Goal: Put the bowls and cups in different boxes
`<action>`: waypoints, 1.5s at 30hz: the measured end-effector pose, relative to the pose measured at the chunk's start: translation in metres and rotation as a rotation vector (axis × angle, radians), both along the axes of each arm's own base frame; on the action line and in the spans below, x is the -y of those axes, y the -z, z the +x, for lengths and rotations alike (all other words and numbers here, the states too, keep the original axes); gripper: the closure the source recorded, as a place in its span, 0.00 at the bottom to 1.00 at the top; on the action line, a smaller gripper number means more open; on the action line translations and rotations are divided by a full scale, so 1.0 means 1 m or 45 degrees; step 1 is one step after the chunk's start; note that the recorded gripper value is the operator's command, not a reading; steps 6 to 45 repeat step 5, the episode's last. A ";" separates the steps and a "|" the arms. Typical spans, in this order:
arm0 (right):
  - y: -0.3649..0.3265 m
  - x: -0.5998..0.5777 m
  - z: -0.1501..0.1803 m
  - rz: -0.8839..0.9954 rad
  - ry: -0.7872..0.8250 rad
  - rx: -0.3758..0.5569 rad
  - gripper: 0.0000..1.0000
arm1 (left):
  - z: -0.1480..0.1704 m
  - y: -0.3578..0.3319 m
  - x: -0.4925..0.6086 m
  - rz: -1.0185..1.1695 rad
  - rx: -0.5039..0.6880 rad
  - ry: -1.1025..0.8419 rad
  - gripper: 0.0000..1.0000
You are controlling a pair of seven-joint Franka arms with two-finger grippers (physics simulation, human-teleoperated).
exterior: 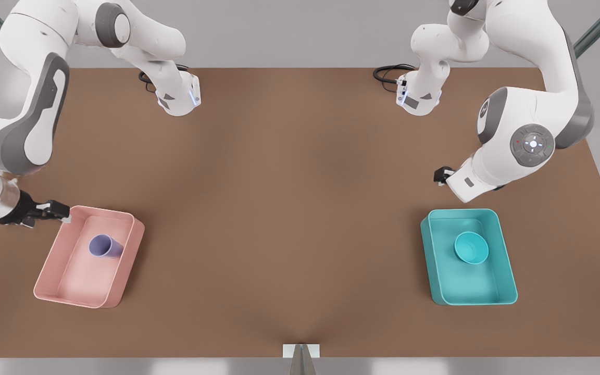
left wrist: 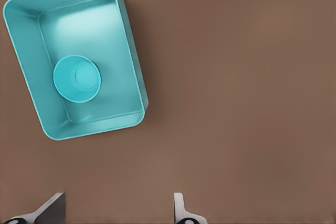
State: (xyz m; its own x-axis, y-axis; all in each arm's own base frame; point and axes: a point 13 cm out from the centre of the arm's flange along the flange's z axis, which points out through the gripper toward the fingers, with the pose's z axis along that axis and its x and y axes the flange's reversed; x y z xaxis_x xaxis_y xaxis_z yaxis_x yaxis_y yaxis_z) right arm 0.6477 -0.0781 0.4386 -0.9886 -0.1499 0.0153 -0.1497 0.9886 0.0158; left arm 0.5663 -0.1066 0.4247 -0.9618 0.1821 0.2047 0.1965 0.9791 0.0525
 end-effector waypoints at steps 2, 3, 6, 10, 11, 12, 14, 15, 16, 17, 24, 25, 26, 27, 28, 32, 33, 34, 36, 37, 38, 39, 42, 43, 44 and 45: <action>-0.017 -0.025 -0.046 0.004 -0.023 -0.084 0.00 | -0.001 0.000 0.000 0.001 -0.006 0.001 0.00; -0.016 -0.027 -0.064 0.000 -0.013 -0.124 0.00 | -0.001 0.000 0.000 0.001 -0.007 0.001 0.00; -0.014 -0.026 -0.082 -0.013 0.019 -0.171 0.00 | -0.002 0.000 0.000 0.003 -0.011 0.003 0.00; -0.014 -0.026 -0.082 -0.013 0.019 -0.171 0.00 | -0.002 0.000 0.000 0.003 -0.011 0.003 0.00; -0.014 -0.026 -0.082 -0.013 0.019 -0.171 0.00 | -0.002 0.000 0.000 0.003 -0.011 0.003 0.00; -0.014 -0.026 -0.082 -0.013 0.019 -0.171 0.00 | -0.002 0.000 0.000 0.003 -0.011 0.003 0.00; -0.014 -0.026 -0.082 -0.013 0.019 -0.171 0.00 | -0.002 0.000 0.000 0.003 -0.011 0.003 0.00; -0.014 -0.026 -0.082 -0.013 0.019 -0.171 0.00 | -0.002 0.000 0.000 0.003 -0.011 0.003 0.00; -0.014 -0.026 -0.082 -0.013 0.019 -0.171 0.00 | -0.002 0.000 0.000 0.003 -0.011 0.003 0.00; -0.014 -0.026 -0.082 -0.013 0.019 -0.171 0.00 | -0.002 0.000 0.000 0.003 -0.011 0.003 0.00; -0.014 -0.026 -0.082 -0.013 0.019 -0.171 0.00 | -0.002 0.000 0.000 0.003 -0.011 0.003 0.00; -0.014 -0.026 -0.082 -0.013 0.019 -0.171 0.00 | -0.002 0.000 0.000 0.003 -0.011 0.003 0.00; -0.014 -0.026 -0.082 -0.013 0.019 -0.171 0.00 | -0.002 0.000 0.000 0.003 -0.011 0.003 0.00; -0.014 -0.026 -0.082 -0.013 0.019 -0.171 0.00 | -0.002 0.000 0.000 0.003 -0.011 0.003 0.00; -0.014 -0.026 -0.082 -0.013 0.019 -0.171 0.00 | -0.002 0.000 0.000 0.003 -0.011 0.003 0.00; -0.014 -0.026 -0.082 -0.013 0.019 -0.171 0.00 | -0.002 0.000 0.000 0.003 -0.011 0.003 0.00; -0.014 -0.026 -0.082 -0.013 0.019 -0.171 0.00 | -0.002 0.000 0.000 0.003 -0.011 0.003 0.00; -0.014 -0.026 -0.082 -0.013 0.019 -0.171 0.00 | -0.002 0.000 0.000 0.003 -0.011 0.003 0.00; -0.014 -0.026 -0.082 -0.013 0.019 -0.171 0.00 | -0.002 0.000 0.000 0.003 -0.011 0.003 0.00; -0.014 -0.026 -0.082 -0.013 0.019 -0.171 0.00 | -0.002 0.000 0.000 0.003 -0.011 0.003 0.00; -0.014 -0.026 -0.082 -0.013 0.019 -0.171 0.00 | -0.002 0.000 0.000 0.003 -0.011 0.003 0.00; -0.014 -0.026 -0.082 -0.013 0.019 -0.171 0.00 | -0.002 0.000 0.000 0.003 -0.011 0.003 0.00; -0.014 -0.026 -0.082 -0.013 0.019 -0.171 0.00 | -0.002 0.000 0.000 0.003 -0.011 0.003 0.00; -0.014 -0.026 -0.082 -0.013 0.019 -0.171 0.00 | -0.002 0.000 0.000 0.003 -0.011 0.003 0.00; -0.014 -0.026 -0.082 -0.013 0.019 -0.171 0.00 | -0.002 0.000 0.000 0.003 -0.011 0.003 0.00; -0.014 -0.026 -0.082 -0.013 0.019 -0.171 0.00 | -0.002 0.000 0.000 0.003 -0.011 0.003 0.00</action>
